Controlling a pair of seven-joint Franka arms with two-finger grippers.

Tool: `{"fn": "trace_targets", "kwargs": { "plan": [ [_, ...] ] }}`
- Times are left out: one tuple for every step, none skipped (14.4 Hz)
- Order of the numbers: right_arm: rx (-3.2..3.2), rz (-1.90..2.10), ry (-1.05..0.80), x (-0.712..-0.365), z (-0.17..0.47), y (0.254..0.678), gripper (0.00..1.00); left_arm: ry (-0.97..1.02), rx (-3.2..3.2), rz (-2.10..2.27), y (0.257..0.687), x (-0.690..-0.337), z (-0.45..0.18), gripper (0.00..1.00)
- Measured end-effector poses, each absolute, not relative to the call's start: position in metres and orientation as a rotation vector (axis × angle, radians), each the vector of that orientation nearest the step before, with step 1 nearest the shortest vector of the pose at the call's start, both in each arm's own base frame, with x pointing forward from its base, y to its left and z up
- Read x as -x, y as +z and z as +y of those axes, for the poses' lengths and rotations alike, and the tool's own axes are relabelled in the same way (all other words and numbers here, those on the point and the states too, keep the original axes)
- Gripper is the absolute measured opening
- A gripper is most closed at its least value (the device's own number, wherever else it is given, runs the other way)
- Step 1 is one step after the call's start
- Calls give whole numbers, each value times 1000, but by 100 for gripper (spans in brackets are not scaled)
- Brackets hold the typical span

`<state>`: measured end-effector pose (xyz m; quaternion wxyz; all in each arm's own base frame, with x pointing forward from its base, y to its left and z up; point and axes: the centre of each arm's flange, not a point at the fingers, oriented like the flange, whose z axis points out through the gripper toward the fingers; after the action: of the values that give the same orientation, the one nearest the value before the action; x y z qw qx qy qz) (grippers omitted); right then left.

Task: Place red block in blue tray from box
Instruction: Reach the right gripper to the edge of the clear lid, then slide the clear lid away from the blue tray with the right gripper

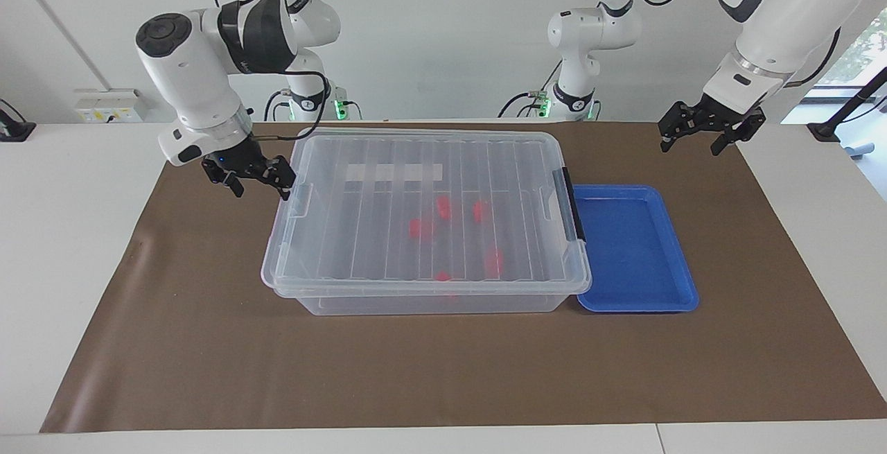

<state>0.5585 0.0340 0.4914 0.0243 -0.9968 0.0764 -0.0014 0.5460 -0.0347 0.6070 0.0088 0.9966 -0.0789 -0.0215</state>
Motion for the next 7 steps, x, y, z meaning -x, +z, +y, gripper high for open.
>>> {"fn": "trace_targets", "kwargs": {
  "plan": [
    [3085,237,8,-557,34,486,100,-67,-3113,-246,607,-546,-35,100],
    [3086,237,22,-555,34,481,100,-67,-3113,-246,607,-546,-35,100],
    [3087,238,37,-553,34,477,100,-67,-3113,-246,607,-546,-35,100],
    [3087,239,41,-551,33,471,100,-67,-3113,-246,607,-546,-35,100],
    [3087,241,30,-551,33,467,100,-67,-3113,-246,607,-546,-35,100],
    [3086,243,21,-550,32,463,100,-67,-3113,-246,607,-546,-35,100],
    [3086,239,18,-549,30,461,100,-67,-3113,-246,607,-546,-35,100]
  ]
}}
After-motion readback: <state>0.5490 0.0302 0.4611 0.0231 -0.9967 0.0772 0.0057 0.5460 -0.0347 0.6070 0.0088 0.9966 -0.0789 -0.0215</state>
